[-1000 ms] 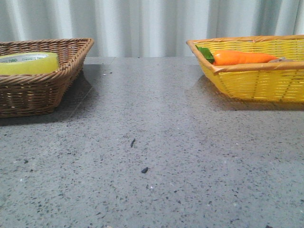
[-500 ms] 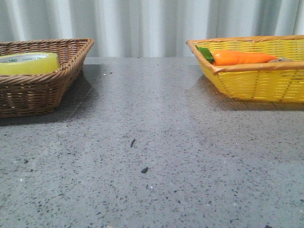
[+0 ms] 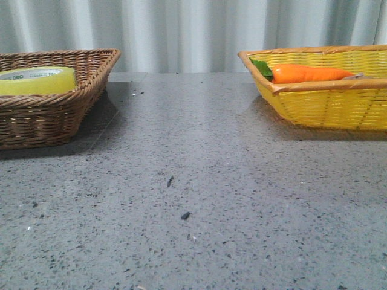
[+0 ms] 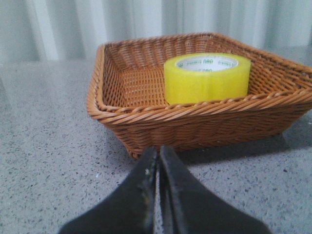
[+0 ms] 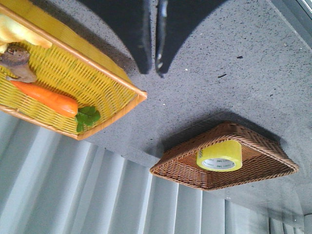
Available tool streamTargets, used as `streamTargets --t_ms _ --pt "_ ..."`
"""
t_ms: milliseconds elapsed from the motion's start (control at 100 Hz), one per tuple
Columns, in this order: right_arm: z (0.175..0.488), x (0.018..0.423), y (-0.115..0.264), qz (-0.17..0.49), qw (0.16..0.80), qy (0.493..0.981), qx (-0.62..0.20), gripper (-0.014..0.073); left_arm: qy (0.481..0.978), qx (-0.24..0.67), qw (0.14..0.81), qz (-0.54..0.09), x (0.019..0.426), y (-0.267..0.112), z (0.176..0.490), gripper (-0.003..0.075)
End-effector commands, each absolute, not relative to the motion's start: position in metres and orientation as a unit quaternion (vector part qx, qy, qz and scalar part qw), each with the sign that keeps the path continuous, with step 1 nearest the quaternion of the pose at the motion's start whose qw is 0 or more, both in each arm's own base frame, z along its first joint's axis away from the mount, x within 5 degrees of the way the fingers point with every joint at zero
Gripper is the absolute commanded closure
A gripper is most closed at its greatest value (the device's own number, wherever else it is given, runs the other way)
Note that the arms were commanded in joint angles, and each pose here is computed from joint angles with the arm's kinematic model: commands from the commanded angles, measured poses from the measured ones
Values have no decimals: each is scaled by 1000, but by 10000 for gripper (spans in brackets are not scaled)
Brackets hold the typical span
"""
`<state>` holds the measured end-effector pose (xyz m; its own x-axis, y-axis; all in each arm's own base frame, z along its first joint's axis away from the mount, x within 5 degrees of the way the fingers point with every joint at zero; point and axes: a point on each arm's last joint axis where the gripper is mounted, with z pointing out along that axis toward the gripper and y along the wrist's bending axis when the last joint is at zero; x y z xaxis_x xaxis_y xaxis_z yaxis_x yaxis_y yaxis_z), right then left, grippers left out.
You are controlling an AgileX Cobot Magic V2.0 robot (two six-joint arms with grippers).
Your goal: Transfer tape with both arms
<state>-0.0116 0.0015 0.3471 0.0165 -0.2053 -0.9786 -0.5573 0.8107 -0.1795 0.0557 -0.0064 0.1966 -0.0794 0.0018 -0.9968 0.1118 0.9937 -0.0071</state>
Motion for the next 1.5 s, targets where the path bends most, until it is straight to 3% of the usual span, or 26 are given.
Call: streamTargets --t_ms 0,200,1090,1280,1490 --pt "359 -11 1 133 687 664 -265 641 711 30 701 -48 54 -6 200 741" --pt "359 -11 1 133 687 664 -265 641 759 35 648 -46 53 -7 187 741" --pt "357 -9 2 132 688 664 -263 641 759 35 649 -46 53 -7 187 741" --pt "327 7 5 61 701 676 -221 641 759 35 649 -46 53 -7 187 741" --pt "271 44 6 -33 772 626 -106 641 758 35 649 -46 53 -7 187 741"
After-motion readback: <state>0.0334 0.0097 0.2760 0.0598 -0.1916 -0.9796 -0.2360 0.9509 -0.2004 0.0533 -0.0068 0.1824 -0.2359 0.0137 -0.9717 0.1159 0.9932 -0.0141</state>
